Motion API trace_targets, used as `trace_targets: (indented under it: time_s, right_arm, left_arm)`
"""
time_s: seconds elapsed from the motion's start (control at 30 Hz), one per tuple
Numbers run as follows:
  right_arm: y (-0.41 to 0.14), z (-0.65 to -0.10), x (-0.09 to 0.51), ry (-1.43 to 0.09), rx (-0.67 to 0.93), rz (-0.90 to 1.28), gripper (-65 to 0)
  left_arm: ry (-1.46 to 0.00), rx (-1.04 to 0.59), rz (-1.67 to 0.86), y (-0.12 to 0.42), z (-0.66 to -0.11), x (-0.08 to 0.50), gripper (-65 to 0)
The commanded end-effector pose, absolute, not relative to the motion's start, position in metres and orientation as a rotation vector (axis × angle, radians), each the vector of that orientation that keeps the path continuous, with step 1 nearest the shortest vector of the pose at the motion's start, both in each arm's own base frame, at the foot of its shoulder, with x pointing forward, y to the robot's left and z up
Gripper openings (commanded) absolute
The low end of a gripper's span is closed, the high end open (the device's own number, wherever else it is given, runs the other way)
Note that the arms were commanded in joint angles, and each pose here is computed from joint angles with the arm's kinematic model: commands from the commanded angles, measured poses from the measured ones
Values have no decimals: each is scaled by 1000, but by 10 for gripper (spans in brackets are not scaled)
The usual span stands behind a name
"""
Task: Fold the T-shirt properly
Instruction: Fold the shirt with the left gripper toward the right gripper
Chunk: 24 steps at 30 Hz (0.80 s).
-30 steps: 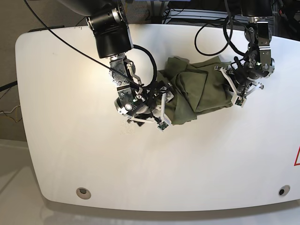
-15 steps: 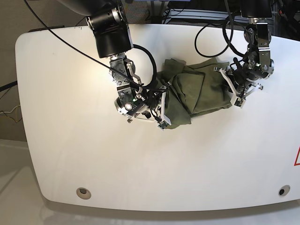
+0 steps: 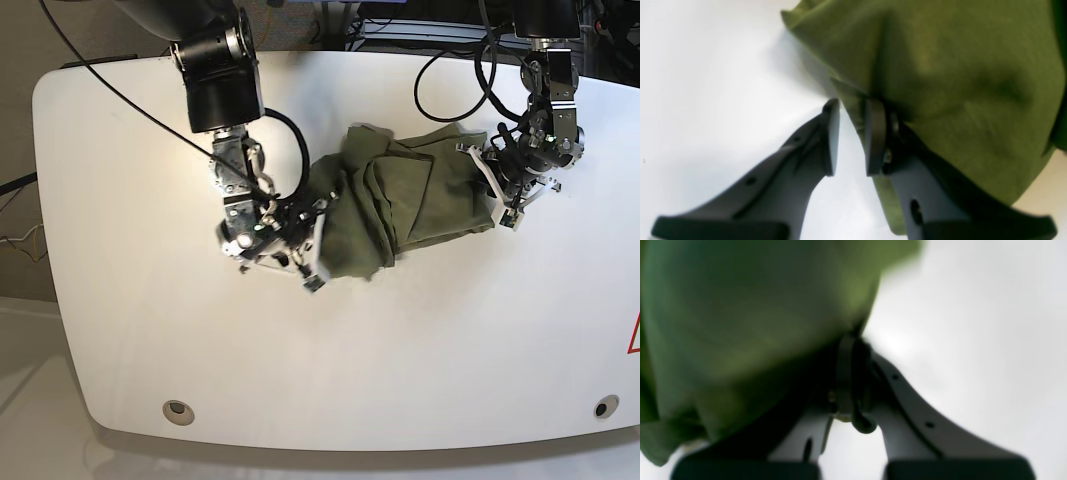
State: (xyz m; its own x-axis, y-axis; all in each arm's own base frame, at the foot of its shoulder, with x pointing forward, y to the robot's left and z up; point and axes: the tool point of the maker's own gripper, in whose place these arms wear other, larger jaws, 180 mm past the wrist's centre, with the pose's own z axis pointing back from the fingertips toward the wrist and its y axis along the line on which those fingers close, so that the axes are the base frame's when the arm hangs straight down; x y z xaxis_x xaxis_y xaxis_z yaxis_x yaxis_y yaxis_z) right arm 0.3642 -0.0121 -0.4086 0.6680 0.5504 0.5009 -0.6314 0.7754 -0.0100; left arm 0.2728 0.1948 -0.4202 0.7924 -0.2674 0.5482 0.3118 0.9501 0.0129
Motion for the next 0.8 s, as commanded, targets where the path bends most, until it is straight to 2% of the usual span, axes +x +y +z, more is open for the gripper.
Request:
trace_targets:
  time_s: [0.0,0.2,0.43,0.77]
  right_arm:
    - [-16,-390,381,-557,165,641,-650]
    - [-20,-385,382,-537,143,643,-650]
    - [-24,-354,387,-599,104,648,-650]
    - [-19,-331,386,-628,87,655,-650]
  left_arm:
    - [-530,-62,-326,198,-426,266,-531]
    - [-531,-62,-326,198,-425,266,-531]
    - [-557,-57,-326,199,-418,279,-531]
    - [-513,-69,-292,205,-434,285,-531]
